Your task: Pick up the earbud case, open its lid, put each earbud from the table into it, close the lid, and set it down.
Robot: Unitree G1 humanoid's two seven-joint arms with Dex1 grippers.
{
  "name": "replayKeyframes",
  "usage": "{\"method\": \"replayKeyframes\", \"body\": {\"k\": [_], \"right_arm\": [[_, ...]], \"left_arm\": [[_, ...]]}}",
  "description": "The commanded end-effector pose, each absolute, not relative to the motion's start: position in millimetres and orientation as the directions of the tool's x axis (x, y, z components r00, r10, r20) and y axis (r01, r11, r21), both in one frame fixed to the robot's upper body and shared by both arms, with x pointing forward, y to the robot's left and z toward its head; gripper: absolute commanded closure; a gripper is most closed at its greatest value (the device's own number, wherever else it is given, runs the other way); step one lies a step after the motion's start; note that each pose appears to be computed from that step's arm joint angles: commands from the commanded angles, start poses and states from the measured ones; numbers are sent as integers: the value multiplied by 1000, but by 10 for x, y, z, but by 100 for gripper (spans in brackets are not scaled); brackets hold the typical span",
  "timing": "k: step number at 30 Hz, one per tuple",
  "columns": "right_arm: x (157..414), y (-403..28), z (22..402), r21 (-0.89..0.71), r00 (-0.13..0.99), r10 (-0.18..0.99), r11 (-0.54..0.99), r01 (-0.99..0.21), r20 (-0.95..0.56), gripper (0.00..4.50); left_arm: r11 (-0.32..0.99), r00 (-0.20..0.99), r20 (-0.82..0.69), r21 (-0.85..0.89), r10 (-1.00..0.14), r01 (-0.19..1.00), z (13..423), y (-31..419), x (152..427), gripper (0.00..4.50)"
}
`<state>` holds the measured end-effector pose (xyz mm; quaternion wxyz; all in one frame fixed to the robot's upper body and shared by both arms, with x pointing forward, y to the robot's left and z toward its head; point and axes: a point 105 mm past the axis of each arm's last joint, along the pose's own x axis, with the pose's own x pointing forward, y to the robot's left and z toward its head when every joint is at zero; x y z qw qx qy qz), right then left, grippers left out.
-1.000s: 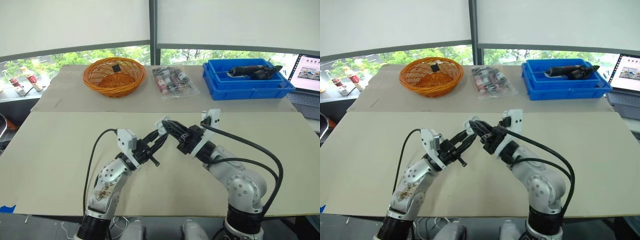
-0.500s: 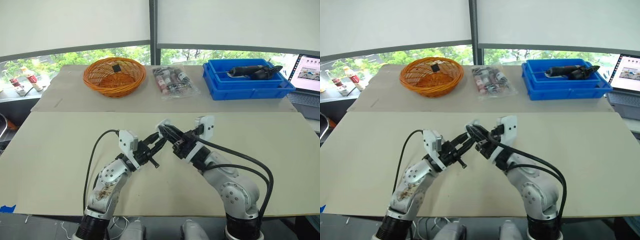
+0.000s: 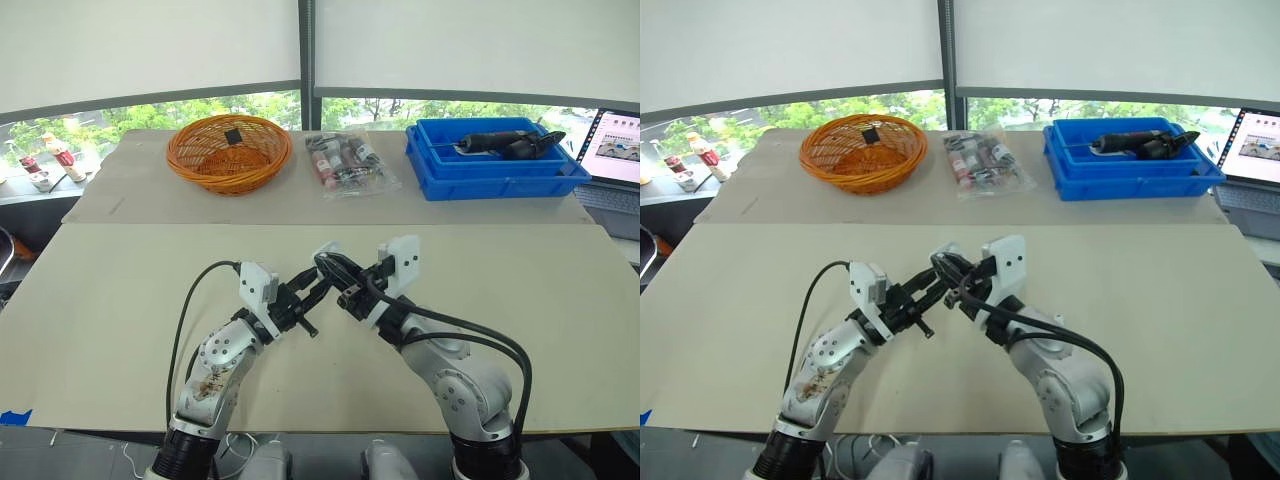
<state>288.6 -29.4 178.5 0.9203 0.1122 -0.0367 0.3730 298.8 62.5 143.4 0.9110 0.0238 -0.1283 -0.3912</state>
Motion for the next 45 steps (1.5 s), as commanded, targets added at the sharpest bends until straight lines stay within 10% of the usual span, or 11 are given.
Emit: {"method": "replayKeyframes", "body": {"k": [1, 6, 17, 30, 34, 45], "right_arm": [[2852, -259, 1699, 191, 717, 685, 693, -695, 126, 310], [2791, -396, 1856, 148, 705, 688, 689, -709, 173, 140], [2491, -1036, 2045, -82, 644, 760, 650, -756, 88, 134], [2120, -2842, 1226, -279, 899, 341, 866, -414, -276, 109], [1989, -2980, 1076, -280, 905, 300, 879, -385, -302, 5], [2077, -2577, 1080, -241, 909, 351, 884, -401, -225, 0]], "left_arm": [[686, 619, 313, 187, -720, 704, 1717, 566, 2936, 397], [690, 629, 297, 191, -718, 698, 1674, 591, 2943, 397], [699, 646, 278, 179, -711, 692, 1595, 643, 2959, 397], [694, 652, 240, 219, -719, 685, 1469, 759, 2931, 397], [694, 653, 237, 220, -720, 685, 1458, 757, 2924, 397], [690, 652, 228, 224, -723, 688, 1437, 765, 2922, 397]]}}
